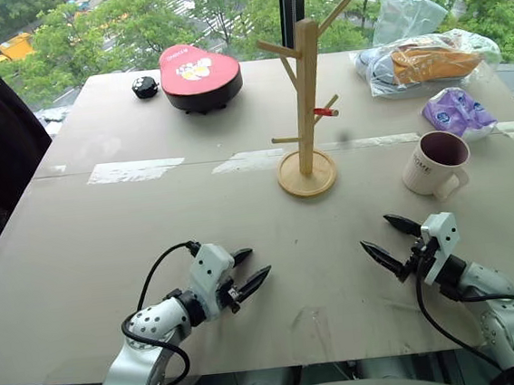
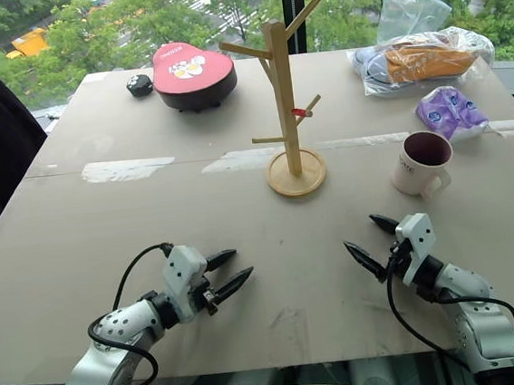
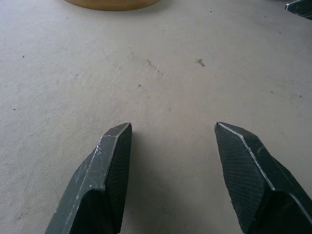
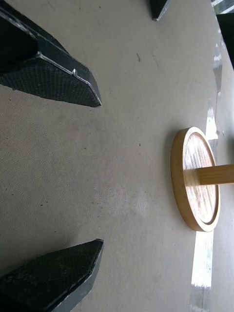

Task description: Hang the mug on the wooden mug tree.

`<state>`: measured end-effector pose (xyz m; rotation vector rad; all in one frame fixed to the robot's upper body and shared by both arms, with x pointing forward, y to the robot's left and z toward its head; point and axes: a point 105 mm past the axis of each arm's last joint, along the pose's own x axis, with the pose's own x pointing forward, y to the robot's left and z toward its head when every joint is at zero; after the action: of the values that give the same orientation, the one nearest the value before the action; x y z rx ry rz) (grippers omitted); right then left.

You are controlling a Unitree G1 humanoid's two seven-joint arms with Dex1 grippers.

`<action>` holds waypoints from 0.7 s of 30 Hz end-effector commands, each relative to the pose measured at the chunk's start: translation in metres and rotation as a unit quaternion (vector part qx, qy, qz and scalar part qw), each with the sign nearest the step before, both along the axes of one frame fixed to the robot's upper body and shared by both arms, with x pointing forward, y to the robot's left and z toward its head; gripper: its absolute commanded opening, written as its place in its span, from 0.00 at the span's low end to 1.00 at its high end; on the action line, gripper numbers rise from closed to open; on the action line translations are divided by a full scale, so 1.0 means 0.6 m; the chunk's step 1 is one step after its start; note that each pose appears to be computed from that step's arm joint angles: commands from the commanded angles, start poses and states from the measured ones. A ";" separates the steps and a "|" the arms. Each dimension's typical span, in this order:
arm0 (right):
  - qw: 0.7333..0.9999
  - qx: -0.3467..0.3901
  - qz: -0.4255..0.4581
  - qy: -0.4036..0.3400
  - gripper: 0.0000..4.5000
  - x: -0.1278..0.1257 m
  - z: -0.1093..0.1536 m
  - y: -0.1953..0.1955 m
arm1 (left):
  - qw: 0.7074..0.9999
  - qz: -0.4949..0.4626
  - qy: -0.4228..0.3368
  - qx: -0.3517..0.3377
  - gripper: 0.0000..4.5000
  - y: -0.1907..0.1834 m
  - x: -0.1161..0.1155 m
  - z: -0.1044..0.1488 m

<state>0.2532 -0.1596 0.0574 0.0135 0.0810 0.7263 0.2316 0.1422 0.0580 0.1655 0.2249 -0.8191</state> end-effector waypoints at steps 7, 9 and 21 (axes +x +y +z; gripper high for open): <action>1.000 -0.002 -0.015 0.007 0.97 -0.007 -0.006 -0.006 | 1.000 -0.004 -0.012 -0.023 0.61 -0.008 0.020 0.002; 1.000 -0.002 -0.016 0.007 0.97 -0.008 -0.006 -0.006 | 1.000 -0.004 -0.016 -0.024 0.61 -0.009 0.023 0.003; 0.997 -0.018 -0.075 -0.003 0.97 -0.006 -0.002 -0.025 | 0.999 -0.024 -0.030 -0.036 0.61 -0.025 0.034 0.015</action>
<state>0.2498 -0.1643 0.0566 0.0008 0.0788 0.6349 0.2528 0.1315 0.0607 0.1210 0.1645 -0.8411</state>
